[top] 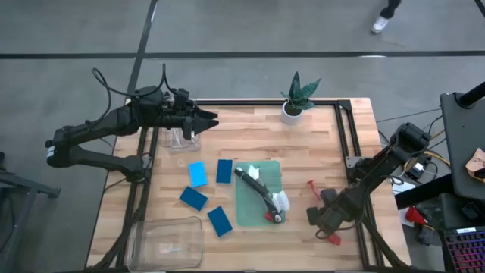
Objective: Pick & Place Kitchen Sink Supplies
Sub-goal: Put the red dish brush into the green bin
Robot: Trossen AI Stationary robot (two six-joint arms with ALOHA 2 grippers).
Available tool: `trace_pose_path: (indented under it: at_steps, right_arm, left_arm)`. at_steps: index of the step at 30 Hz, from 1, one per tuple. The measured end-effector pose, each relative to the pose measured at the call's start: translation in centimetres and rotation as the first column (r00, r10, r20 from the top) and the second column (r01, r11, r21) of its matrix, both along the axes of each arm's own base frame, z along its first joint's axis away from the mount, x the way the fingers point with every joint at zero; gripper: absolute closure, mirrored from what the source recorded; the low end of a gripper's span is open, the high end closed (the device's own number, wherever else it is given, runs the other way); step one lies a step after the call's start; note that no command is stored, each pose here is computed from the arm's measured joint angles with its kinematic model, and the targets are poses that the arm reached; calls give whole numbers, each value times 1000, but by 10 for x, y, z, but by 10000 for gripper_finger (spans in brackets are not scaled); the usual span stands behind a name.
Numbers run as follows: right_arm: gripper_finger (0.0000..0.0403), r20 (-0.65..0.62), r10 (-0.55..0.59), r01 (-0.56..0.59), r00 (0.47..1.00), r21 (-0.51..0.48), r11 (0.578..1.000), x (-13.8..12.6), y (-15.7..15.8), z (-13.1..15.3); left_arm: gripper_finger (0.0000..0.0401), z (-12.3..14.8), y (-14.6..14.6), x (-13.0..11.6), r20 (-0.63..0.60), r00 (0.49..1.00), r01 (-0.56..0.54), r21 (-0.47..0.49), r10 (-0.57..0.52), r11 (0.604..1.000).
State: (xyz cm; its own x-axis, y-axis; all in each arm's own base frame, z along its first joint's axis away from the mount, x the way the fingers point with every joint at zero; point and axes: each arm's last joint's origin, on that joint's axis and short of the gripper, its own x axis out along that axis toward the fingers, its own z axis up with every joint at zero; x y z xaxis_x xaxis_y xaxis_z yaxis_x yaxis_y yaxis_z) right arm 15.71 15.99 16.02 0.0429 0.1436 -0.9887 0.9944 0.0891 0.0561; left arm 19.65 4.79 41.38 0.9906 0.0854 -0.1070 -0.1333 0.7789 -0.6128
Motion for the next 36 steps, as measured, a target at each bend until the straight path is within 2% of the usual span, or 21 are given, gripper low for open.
trace_pose_path:
  at_steps: [8, 15, 20, 23, 26, 32, 36]
  right_arm:
    - [357, 213, 72, -62, 974, -53, 997, 33, -6, 37]
    - [358, 210, 154, -122, 965, -156, 980, 55, -24, 83]
    - [356, 330, 184, -101, 926, -253, 962, 80, -48, 119]
    - [356, 390, 163, -37, 906, -312, 949, 94, -62, 132]
    - [356, 454, 149, 29, 878, -362, 932, 104, -74, 142]
    - [355, 616, 216, 59, 758, -395, 917, 135, -83, 150]
    - [354, 584, 274, 16, 764, -441, 897, 154, -80, 133]
  left_arm:
    - [139, 0, 0, 0, -1, 1000, 1, 9, -1, 1000]
    - [139, 0, 0, 0, -1, 1000, 1, 9, -1, 1000]
    - [139, 0, 0, 0, -1, 1000, 1, 3, -1, 1000]
    - [139, 0, 0, 0, -1, 1000, 1, 3, -1, 1000]
    - [139, 0, 0, 0, -1, 1000, 1, 4, -1, 1000]
    - [139, 0, 0, 0, -1, 1000, 1, 4, -1, 1000]
    - [139, 0, 0, 0, -4, 1000, 2, 3, -2, 1000]
